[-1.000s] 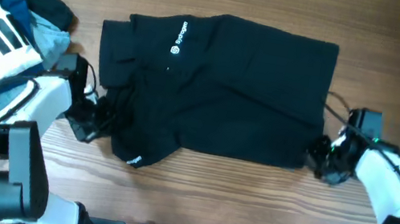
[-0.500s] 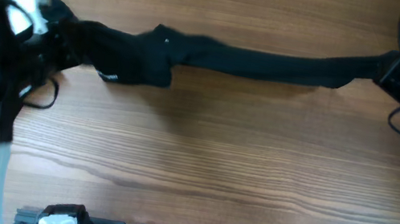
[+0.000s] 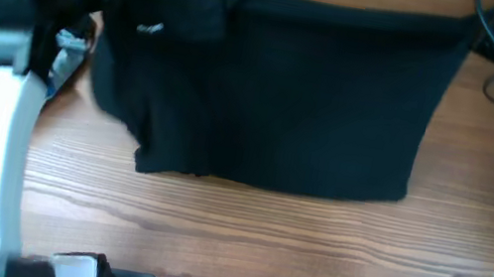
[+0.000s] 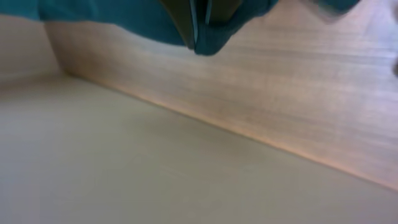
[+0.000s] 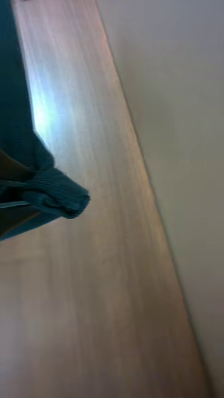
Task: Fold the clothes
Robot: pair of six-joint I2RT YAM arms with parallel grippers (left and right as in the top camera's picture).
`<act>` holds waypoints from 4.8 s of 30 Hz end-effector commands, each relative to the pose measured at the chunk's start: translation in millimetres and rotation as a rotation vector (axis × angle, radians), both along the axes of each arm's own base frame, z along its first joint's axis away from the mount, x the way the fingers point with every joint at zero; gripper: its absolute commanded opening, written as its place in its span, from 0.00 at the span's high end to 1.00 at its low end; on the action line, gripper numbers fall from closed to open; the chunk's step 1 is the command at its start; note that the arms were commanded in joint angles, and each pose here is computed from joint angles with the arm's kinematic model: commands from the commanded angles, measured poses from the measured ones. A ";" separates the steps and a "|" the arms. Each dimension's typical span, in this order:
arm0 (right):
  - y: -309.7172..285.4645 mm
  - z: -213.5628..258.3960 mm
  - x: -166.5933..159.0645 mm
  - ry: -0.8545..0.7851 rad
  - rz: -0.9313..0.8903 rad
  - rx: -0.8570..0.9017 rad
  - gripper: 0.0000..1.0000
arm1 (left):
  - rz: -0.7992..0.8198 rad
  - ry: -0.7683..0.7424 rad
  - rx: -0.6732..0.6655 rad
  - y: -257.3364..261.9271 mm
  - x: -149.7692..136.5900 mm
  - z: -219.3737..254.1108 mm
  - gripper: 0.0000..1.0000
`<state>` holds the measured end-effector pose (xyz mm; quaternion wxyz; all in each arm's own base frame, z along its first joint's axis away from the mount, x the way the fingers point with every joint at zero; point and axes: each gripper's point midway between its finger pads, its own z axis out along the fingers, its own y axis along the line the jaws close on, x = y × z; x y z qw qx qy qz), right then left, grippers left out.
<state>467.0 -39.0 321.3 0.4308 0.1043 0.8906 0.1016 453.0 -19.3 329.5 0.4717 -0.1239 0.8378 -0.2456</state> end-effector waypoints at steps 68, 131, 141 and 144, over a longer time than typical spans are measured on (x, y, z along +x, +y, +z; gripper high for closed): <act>-38.0 -246.2 -198.4 1.148 -0.209 -0.185 0.96 | 0.000 1.092 -0.058 -27.7 -175.1 -293.6 0.96; -26.3 -250.5 -86.3 0.596 -0.072 0.209 0.96 | 0.199 0.557 -0.455 -17.6 -31.0 -234.9 0.96; -20.8 -233.2 -40.1 0.401 -0.020 0.144 0.53 | 0.186 0.385 -0.380 -25.5 -1.8 -214.2 0.42; -26.8 -236.2 -42.7 0.419 -0.054 0.114 0.34 | 0.212 0.560 -0.378 -28.2 -31.8 -241.7 0.41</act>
